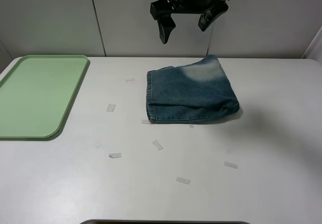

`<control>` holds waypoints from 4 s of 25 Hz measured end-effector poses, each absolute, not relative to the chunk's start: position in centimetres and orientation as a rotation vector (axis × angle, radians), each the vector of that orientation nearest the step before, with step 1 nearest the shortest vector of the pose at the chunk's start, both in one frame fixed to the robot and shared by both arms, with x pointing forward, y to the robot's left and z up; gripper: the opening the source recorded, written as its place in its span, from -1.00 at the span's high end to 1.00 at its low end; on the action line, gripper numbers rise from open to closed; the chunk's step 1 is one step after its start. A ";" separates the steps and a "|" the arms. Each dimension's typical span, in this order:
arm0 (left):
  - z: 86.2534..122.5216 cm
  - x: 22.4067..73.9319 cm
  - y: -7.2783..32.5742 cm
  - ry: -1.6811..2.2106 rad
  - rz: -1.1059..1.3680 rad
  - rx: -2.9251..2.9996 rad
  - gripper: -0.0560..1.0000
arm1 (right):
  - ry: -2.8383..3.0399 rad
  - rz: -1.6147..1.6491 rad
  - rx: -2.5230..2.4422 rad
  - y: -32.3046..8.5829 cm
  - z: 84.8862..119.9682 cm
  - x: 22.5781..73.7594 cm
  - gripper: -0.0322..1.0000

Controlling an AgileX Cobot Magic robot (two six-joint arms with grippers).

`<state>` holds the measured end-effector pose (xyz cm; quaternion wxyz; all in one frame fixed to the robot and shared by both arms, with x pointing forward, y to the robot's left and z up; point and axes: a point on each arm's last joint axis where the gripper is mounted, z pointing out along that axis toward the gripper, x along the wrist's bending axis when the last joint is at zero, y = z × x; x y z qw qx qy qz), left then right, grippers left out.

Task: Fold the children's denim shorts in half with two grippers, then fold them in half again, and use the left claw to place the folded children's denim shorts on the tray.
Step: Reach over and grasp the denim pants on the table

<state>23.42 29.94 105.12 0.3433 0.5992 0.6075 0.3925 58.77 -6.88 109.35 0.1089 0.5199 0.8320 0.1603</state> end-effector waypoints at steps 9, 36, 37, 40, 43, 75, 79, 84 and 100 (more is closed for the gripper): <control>105.1 23.4 29.9 1.579 1.020 1.557 -0.85 | 2.502 0.345 1.541 -11.9 109.6 51.4 -0.41; 105.1 23.4 29.9 1.579 1.020 1.557 -0.85 | 1.979 0.802 1.630 -28.8 106.8 28.6 -0.41; 105.1 23.4 29.9 1.579 1.020 1.557 -0.85 | 1.942 0.812 1.632 -29.0 106.4 28.1 -0.41; 105.1 23.4 29.9 1.579 1.020 1.557 -0.85 | 1.798 0.867 1.639 -29.5 105.6 26.4 -0.41; 105.1 23.4 29.9 1.579 1.020 1.557 -0.85 | 1.643 0.946 1.587 -29.7 105.8 24.9 -0.41; 105.1 23.4 29.9 1.579 1.020 1.557 -0.85 | 1.517 0.988 1.560 -29.7 105.2 23.6 -0.41; 105.1 23.4 29.9 1.579 1.020 1.557 -0.85 | 1.517 0.988 1.560 -29.7 105.2 23.6 -0.41; 105.1 23.4 29.9 1.574 1.021 1.564 -0.86 | 1.517 0.988 1.560 -29.7 105.2 23.6 -0.41; 108.7 28.6 29.4 1.671 0.738 1.667 -0.99 | 1.517 0.988 1.560 -29.7 105.2 23.6 -0.41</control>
